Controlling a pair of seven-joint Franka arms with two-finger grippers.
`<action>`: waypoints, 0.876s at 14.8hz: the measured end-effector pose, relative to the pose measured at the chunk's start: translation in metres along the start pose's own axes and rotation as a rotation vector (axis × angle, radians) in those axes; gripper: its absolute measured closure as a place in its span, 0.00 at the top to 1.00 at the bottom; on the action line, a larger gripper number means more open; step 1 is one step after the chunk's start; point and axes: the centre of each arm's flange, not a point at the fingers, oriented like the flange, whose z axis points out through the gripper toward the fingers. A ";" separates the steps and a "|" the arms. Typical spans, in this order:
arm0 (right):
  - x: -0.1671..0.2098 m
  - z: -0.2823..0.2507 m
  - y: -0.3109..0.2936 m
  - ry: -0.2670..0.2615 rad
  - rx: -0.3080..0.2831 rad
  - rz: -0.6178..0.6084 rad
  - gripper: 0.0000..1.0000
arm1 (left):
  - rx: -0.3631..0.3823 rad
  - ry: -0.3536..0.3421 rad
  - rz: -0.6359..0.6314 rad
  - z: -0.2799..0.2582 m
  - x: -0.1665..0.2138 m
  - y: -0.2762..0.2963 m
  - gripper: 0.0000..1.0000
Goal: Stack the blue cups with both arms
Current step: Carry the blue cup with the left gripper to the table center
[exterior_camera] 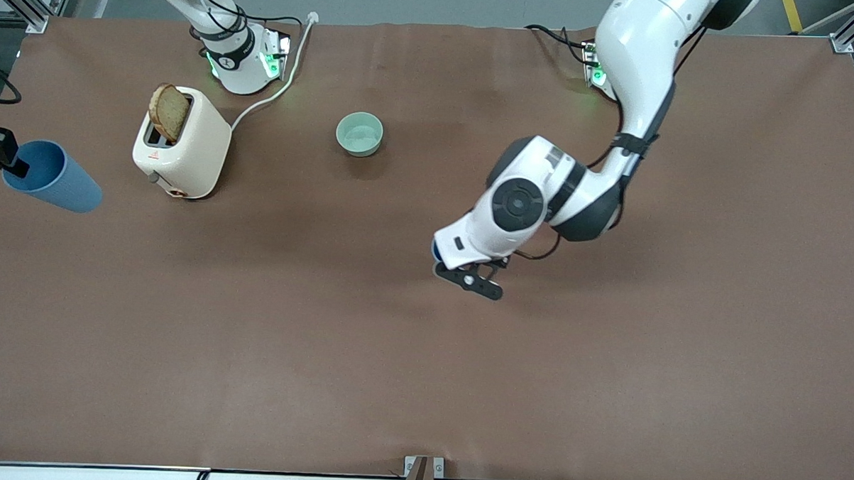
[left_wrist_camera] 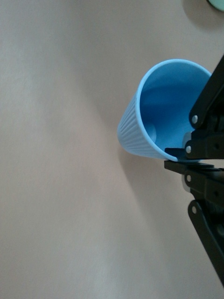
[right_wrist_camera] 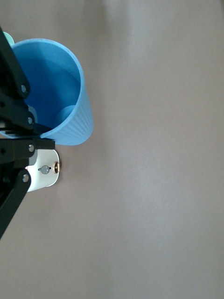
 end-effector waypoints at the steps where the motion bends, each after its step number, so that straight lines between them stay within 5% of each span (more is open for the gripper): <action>1: 0.000 0.000 0.000 -0.001 0.000 0.000 0.04 | 0.001 -0.004 -0.008 0.005 -0.003 0.012 0.05; 13: 0.002 0.005 -0.014 -0.010 0.001 -0.023 0.04 | 0.003 -0.018 0.040 0.075 -0.017 0.067 0.06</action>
